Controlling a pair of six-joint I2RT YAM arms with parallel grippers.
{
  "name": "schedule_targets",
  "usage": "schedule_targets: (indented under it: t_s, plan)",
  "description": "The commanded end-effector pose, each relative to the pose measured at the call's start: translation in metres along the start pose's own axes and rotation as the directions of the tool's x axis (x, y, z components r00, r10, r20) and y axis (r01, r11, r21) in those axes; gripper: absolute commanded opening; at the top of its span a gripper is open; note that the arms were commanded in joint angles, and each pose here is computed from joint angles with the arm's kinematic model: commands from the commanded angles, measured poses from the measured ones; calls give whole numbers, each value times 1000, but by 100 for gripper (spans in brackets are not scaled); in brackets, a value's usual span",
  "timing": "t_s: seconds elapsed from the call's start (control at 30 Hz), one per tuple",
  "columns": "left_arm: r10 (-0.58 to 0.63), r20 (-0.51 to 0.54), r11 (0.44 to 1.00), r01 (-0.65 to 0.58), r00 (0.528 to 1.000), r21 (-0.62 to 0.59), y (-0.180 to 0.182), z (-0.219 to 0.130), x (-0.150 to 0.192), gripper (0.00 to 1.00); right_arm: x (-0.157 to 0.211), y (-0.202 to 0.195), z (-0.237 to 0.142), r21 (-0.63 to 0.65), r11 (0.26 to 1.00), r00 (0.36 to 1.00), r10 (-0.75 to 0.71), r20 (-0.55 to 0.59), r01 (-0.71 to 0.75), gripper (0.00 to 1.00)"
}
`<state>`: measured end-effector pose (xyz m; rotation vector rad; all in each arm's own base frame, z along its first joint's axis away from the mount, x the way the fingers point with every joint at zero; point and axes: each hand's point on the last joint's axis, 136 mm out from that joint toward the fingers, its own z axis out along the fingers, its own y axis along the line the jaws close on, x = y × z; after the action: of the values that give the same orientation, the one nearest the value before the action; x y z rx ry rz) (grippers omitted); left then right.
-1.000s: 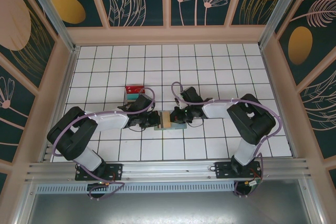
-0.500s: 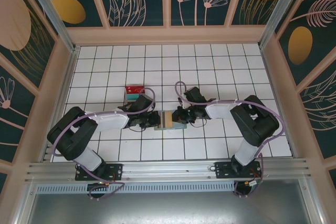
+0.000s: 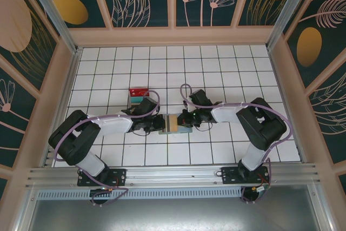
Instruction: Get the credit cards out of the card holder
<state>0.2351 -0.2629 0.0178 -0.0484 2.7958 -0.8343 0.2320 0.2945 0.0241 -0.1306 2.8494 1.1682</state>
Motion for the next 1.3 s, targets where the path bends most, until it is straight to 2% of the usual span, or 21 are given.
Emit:
schedule_targets:
  t_s: [0.0,0.3,0.47,0.5,0.63,0.83,1.27]
  plan:
    - [12,-28,999,-14,1000,-44,10,-1,9,11,1,-10,-6,17,1000,1000,4,9,-4,0]
    - [15,-25,999,-16,1000,-47,10,-2,8,11,8,-28,-34,29,1000,999,11,42,-13,0]
    - [16,-23,999,-17,1000,-44,10,-2,8,11,0,-12,-41,-15,1000,998,-18,66,19,0]
    - [17,-23,999,-18,1000,-45,10,-1,8,11,-3,-8,-41,-22,999,997,-23,73,25,4]
    - [11,-20,999,-12,1000,-42,10,-1,8,11,-11,6,-33,-30,998,996,-50,72,53,14]
    - [10,-13,999,-10,1000,-37,8,-1,6,11,-16,14,-16,-32,998,997,-61,41,62,21]
    - [10,-23,1000,-11,1000,-26,4,1,5,11,-10,9,7,-23,999,999,-41,-21,41,24]
